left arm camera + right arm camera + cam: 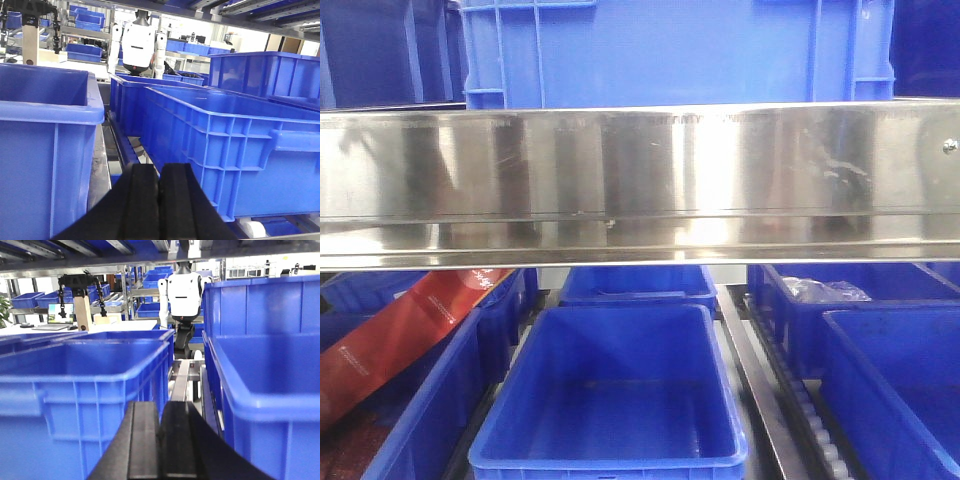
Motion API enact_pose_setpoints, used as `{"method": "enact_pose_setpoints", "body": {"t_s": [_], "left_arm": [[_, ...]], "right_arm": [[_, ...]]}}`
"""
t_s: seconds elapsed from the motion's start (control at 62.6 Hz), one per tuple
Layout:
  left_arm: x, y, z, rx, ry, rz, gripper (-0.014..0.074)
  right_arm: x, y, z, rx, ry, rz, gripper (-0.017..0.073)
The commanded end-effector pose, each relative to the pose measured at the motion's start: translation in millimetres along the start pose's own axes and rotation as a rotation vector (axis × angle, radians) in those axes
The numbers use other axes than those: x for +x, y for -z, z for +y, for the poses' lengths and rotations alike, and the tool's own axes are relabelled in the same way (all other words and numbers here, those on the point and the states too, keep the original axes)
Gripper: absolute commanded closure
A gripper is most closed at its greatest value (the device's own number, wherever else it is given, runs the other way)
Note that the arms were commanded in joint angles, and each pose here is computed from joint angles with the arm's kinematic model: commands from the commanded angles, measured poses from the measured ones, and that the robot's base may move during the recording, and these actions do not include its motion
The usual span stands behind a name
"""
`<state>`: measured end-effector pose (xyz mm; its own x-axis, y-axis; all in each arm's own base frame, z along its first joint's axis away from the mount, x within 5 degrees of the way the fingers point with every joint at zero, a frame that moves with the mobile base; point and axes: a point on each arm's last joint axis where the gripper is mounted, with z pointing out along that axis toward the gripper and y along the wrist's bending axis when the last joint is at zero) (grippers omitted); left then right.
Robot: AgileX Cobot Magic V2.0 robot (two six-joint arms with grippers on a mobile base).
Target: Place valve from conveyor to right shelf box
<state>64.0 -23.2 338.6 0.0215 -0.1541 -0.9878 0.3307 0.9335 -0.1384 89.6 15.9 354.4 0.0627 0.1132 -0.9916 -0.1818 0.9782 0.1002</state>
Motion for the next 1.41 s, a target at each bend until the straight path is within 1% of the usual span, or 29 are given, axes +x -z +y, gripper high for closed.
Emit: {"method": "enact_pose_setpoints", "body": {"t_s": [0.0, 0.096, 0.192, 0.32, 0.447, 0.527, 0.559, 0.687, 1.39], "left_arm": [[-2.6, 1.2, 0.1, -0.004, 0.012, -0.024, 0.0704], [-2.6, 1.2, 0.1, -0.004, 0.012, -0.024, 0.0704], [-2.6, 1.2, 0.1, -0.004, 0.012, -0.024, 0.0704], [-2.6, 1.2, 0.1, -0.004, 0.012, -0.024, 0.0704], [-2.6, 1.2, 0.1, -0.004, 0.012, -0.024, 0.0704], [-2.3, 0.9, 0.1, -0.004, 0.012, -0.021, 0.0704], [-2.3, 0.9, 0.1, -0.004, 0.012, -0.021, 0.0704], [-2.5, 0.9, 0.2, -0.004, 0.012, -0.023, 0.0704], [-2.5, 0.9, 0.2, -0.004, 0.012, -0.023, 0.0704]], "right_arm": [[16.1, 6.7, -4.3, 0.032, 0.005, -0.007, 0.0727], [48.3, 18.5, -9.9, 0.07, 0.009, 0.025, 0.0727], [77.3, 30.6, -13.6, 0.093, 0.057, 0.038, 0.0727], [115.0, 42.2, -16.6, 0.094, 0.055, 0.049, 0.0727], [142.7, 46.8, -19.5, 0.099, 0.054, 0.061, 0.0727], [137.8, 46.6, -19.6, 0.101, 0.052, 0.0, 0.0727], [139.7, 46.6, -19.6, 0.1, 0.051, 0.021, 0.0727], [137.2, 46.6, -19.5, 0.101, 0.052, -0.007, 0.0727], [137.2, 46.6, -19.5, 0.101, 0.052, -0.007, 0.0727]]}}
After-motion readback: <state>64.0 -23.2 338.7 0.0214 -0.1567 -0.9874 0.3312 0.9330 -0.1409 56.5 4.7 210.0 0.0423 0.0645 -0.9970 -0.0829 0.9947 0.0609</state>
